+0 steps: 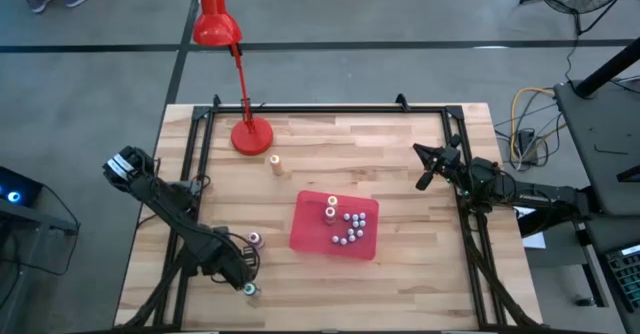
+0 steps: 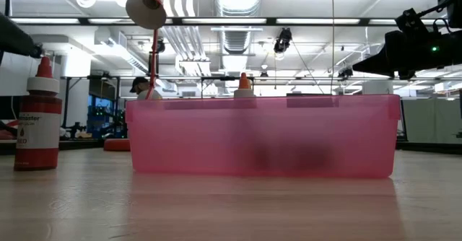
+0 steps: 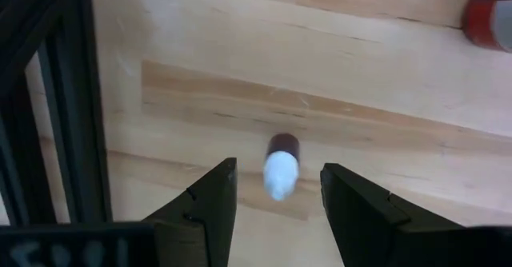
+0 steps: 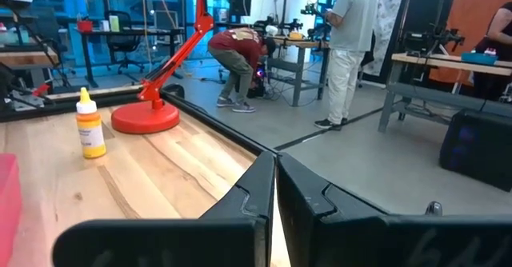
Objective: Pick & Place food coloring
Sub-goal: Put the small red food coloring bottle in the red bin
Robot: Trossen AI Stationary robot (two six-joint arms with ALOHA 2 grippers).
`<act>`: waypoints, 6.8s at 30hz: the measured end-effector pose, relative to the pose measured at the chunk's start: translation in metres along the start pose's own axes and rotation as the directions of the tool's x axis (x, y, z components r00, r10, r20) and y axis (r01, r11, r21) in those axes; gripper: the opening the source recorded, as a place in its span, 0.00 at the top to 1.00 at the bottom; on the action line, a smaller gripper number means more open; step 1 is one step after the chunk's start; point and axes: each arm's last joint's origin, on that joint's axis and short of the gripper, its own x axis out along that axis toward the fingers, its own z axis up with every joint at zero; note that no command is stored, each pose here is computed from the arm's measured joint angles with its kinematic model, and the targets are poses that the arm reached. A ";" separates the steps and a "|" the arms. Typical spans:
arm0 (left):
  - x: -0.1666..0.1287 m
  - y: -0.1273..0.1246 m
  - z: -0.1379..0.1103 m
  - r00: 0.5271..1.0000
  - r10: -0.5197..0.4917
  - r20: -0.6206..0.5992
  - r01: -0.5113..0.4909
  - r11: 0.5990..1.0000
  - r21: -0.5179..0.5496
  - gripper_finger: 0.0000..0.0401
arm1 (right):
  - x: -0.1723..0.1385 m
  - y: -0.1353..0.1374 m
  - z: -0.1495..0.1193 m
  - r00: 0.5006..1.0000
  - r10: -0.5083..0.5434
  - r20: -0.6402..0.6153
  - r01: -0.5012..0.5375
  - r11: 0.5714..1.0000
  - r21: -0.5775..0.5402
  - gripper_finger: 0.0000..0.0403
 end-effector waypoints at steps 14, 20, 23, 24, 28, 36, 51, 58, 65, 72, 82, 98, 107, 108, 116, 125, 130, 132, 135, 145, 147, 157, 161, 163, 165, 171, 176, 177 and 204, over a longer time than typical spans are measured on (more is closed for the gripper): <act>0.018 0.008 -0.004 0.999 -0.020 -0.033 0.021 0.998 0.055 0.62 | 0.000 0.000 0.000 1.000 0.001 0.000 -0.001 1.000 -0.012 0.98; 0.024 0.010 -0.003 0.999 -0.025 -0.039 0.028 0.997 0.066 0.62 | 0.000 0.000 0.000 1.000 0.000 0.000 0.000 1.000 -0.006 0.98; 0.026 0.009 -0.004 0.998 -0.038 -0.059 0.042 0.997 0.069 0.62 | 0.000 0.000 0.000 1.000 0.001 0.000 -0.001 1.000 -0.011 0.98; 0.027 0.008 -0.004 0.997 -0.039 -0.060 0.043 0.997 0.069 0.62 | 0.000 0.000 0.000 1.000 0.000 0.000 0.000 1.000 -0.006 0.98; 0.026 0.008 -0.004 0.997 -0.039 -0.061 0.044 0.997 0.071 0.62 | 0.000 0.000 0.000 1.000 0.000 0.000 0.000 1.000 -0.004 0.98; 0.029 0.009 -0.002 0.998 -0.037 -0.057 0.041 0.996 0.078 0.66 | 0.000 0.000 0.000 1.000 0.001 0.000 -0.001 1.000 -0.003 0.98; 0.030 0.009 -0.001 0.997 -0.060 -0.046 0.065 0.992 0.108 0.92 | 0.000 0.000 0.000 1.000 0.000 0.000 0.000 1.000 0.001 0.98; 0.029 0.009 -0.001 0.997 -0.064 -0.049 0.070 0.989 0.134 0.92 | 0.000 0.000 0.000 1.000 0.000 0.000 0.000 1.000 0.000 0.98; 0.013 0.012 0.003 0.986 -0.153 -0.061 0.161 0.976 0.145 0.92 | 0.000 0.000 0.000 1.000 0.001 -0.001 -0.001 1.000 -0.007 0.98; -0.004 0.016 0.008 0.963 -0.258 -0.077 0.268 0.944 0.193 0.92 | 0.000 0.000 0.000 1.000 0.000 0.000 0.000 1.000 -0.011 0.98; -0.018 0.019 0.012 0.932 -0.349 -0.092 0.359 0.865 0.350 0.92 | 0.000 0.000 0.000 1.000 0.000 0.000 0.000 1.000 -0.005 0.98; -0.055 0.000 0.011 0.819 -0.566 -0.090 0.454 0.544 0.706 0.92 | 0.000 0.000 0.000 1.000 0.000 0.000 0.000 1.000 -0.009 0.98; -0.106 -0.030 0.023 0.729 -0.676 -0.105 0.468 0.380 0.798 0.92 | 0.000 0.000 0.000 1.000 0.001 0.000 -0.001 1.000 -0.006 0.98; -0.112 -0.034 0.025 0.721 -0.685 -0.107 0.467 0.365 0.806 0.92 | 0.000 0.000 0.000 1.000 0.001 0.000 -0.001 1.000 0.000 0.98; -0.147 -0.076 0.039 0.755 -0.654 -0.050 0.336 0.320 0.886 0.92 | 0.000 0.000 0.000 1.000 0.000 0.000 0.000 1.000 0.000 0.98; -0.166 -0.138 0.033 0.782 -0.616 -0.094 0.274 0.204 0.940 0.92 | 0.000 0.000 0.000 1.000 0.000 0.000 0.000 1.000 0.001 0.98; -0.163 -0.172 0.029 0.804 -0.588 -0.091 0.238 0.176 0.955 0.92 | 0.000 0.000 0.000 1.000 0.000 0.000 0.000 1.000 -0.011 0.98; -0.161 -0.185 0.028 0.810 -0.578 -0.100 0.236 0.164 0.958 0.92 | 0.000 0.000 0.000 1.000 0.001 0.000 -0.001 1.000 -0.003 0.98; -0.156 -0.201 0.028 0.819 -0.565 -0.100 0.228 0.161 0.960 0.92 | 0.000 0.000 0.000 1.000 0.001 0.000 -0.001 1.000 -0.001 0.98; -0.125 -0.235 0.028 0.888 -0.459 -0.033 0.126 0.174 0.977 0.92 | 0.000 0.000 0.000 1.000 0.000 0.000 0.000 1.000 -0.011 0.98; -0.118 -0.240 0.027 0.892 -0.451 -0.027 0.118 0.174 0.978 0.92 | 0.000 0.000 0.000 1.000 0.000 0.000 0.000 1.000 -0.010 0.98; -0.106 -0.243 0.025 0.904 -0.428 -0.007 0.092 0.178 0.980 0.92 | 0.000 0.000 0.000 1.000 0.000 0.000 0.000 1.000 -0.001 0.98; -0.104 -0.240 0.020 0.907 -0.420 0.020 0.062 0.180 0.982 0.92 | 0.000 0.000 0.000 1.000 0.000 0.000 0.000 1.000 -0.010 0.98; -0.101 -0.237 0.018 0.909 -0.414 0.048 0.033 0.185 0.982 0.92 | 0.000 0.000 0.000 1.000 0.000 0.000 0.000 1.000 -0.011 0.98; -0.096 -0.236 0.017 0.913 -0.404 0.064 0.015 0.188 0.982 0.92 | 0.000 0.000 0.000 1.000 0.000 0.000 0.000 1.000 -0.001 0.98; -0.079 -0.232 0.013 0.919 -0.380 0.108 -0.035 0.193 0.981 0.92 | 0.000 0.000 0.000 1.000 0.000 0.000 0.000 1.000 -0.011 0.98; -0.068 -0.231 0.007 0.913 -0.394 0.108 -0.036 0.184 0.982 0.92 | 0.000 0.000 0.000 1.000 0.000 0.000 0.000 1.000 -0.001 0.98; -0.065 -0.231 0.006 0.912 -0.396 0.106 -0.035 0.183 0.983 0.92 | 0.000 0.000 0.000 1.000 0.000 0.000 0.000 1.000 -0.008 0.98; -0.023 -0.249 -0.002 0.927 -0.352 0.130 -0.096 0.111 0.989 0.92 | 0.000 0.000 0.000 1.000 0.000 0.000 0.000 1.000 -0.011 0.98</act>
